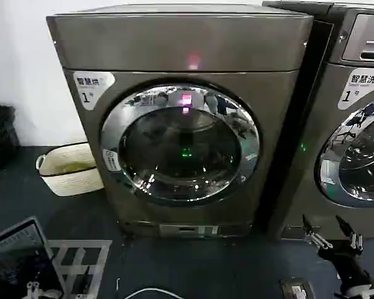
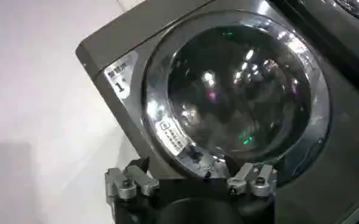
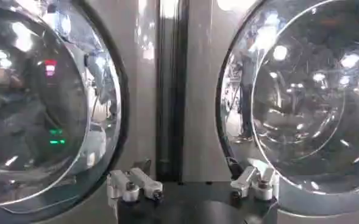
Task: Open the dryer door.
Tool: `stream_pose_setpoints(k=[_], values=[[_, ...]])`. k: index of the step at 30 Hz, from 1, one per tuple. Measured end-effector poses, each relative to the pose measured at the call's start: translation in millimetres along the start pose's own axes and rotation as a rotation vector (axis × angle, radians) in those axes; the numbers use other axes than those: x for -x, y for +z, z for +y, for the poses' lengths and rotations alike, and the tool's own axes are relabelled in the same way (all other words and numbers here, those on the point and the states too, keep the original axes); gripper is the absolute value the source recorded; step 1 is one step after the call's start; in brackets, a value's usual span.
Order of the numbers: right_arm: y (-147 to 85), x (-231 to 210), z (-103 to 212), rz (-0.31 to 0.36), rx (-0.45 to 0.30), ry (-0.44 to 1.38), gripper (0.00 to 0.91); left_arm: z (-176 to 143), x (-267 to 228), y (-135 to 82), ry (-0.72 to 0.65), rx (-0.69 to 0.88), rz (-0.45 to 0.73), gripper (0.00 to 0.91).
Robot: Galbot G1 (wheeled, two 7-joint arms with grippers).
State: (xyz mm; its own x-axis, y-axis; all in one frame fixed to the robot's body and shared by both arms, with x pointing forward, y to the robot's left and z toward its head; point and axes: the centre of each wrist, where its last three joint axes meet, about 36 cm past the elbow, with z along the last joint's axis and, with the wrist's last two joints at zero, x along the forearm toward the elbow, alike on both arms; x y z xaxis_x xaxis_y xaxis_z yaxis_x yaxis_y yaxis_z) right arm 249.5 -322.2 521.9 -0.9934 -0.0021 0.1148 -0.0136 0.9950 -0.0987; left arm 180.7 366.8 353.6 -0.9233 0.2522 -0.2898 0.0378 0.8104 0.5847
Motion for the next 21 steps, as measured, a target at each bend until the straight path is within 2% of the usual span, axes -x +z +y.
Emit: stream_pose_setpoints(k=[9,15,21], values=[[0.8,26.6,11.9,-0.139,-0.035,-0.233,0.907,-0.4,0.9,-1.6,0.001,0.000,-0.004,0.907],[-0.9,53.5,26.1,-0.198,-0.060,-0.392,0.907,1.1,4.2,-7.8,-0.002,0.005,-0.019,0.907],[-4.3,91.4,48.1,-0.222,-0.105,-0.520,0.907,2.5,9.8,-17.6,-0.007,0.019,-0.041,0.907]])
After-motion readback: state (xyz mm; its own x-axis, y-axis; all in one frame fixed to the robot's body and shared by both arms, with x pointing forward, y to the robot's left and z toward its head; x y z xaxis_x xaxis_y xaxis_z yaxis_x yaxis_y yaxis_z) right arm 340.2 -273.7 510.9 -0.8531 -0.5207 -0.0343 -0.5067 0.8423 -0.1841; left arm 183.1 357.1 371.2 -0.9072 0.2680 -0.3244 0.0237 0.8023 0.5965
